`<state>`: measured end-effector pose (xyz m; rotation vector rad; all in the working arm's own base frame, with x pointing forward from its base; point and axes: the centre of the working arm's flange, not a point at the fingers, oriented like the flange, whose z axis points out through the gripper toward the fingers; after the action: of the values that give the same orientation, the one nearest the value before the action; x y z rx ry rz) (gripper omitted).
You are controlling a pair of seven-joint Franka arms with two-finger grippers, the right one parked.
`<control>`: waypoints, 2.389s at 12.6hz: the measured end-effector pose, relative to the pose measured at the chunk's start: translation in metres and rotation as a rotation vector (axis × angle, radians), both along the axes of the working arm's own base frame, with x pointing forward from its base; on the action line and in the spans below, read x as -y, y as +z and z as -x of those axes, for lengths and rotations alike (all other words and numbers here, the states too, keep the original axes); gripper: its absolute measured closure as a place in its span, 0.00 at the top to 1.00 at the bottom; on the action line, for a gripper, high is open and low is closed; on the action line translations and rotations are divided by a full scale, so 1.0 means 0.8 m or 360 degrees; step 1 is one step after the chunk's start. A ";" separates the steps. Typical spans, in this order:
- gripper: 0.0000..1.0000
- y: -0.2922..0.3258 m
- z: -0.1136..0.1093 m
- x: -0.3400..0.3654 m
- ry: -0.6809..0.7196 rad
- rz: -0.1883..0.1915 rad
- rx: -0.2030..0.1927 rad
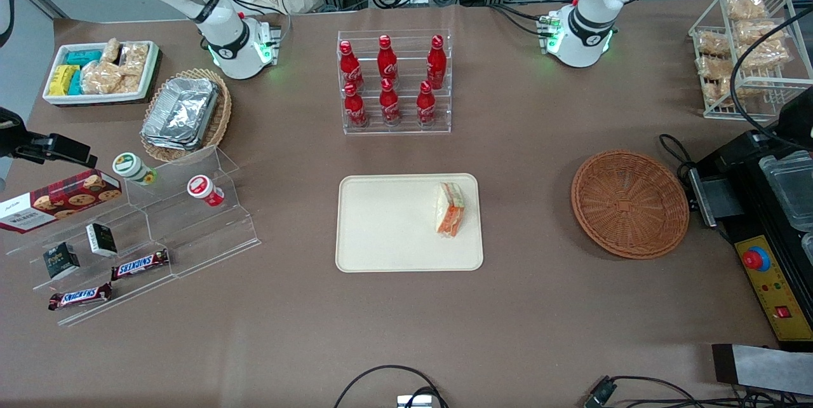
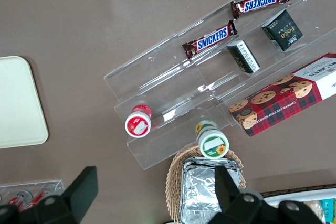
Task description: Place sandwich from basket to tray
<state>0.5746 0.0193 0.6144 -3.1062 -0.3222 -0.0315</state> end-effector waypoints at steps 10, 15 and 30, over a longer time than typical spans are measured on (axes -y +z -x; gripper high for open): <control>1.00 0.050 0.047 0.027 -0.0070 -0.0012 -0.0022; 1.00 0.047 0.050 0.025 -0.0067 -0.0015 -0.0058; 1.00 0.039 0.051 0.028 -0.0412 -0.0004 -0.0109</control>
<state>0.5342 -0.0028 0.6452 -3.1146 0.0826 0.0708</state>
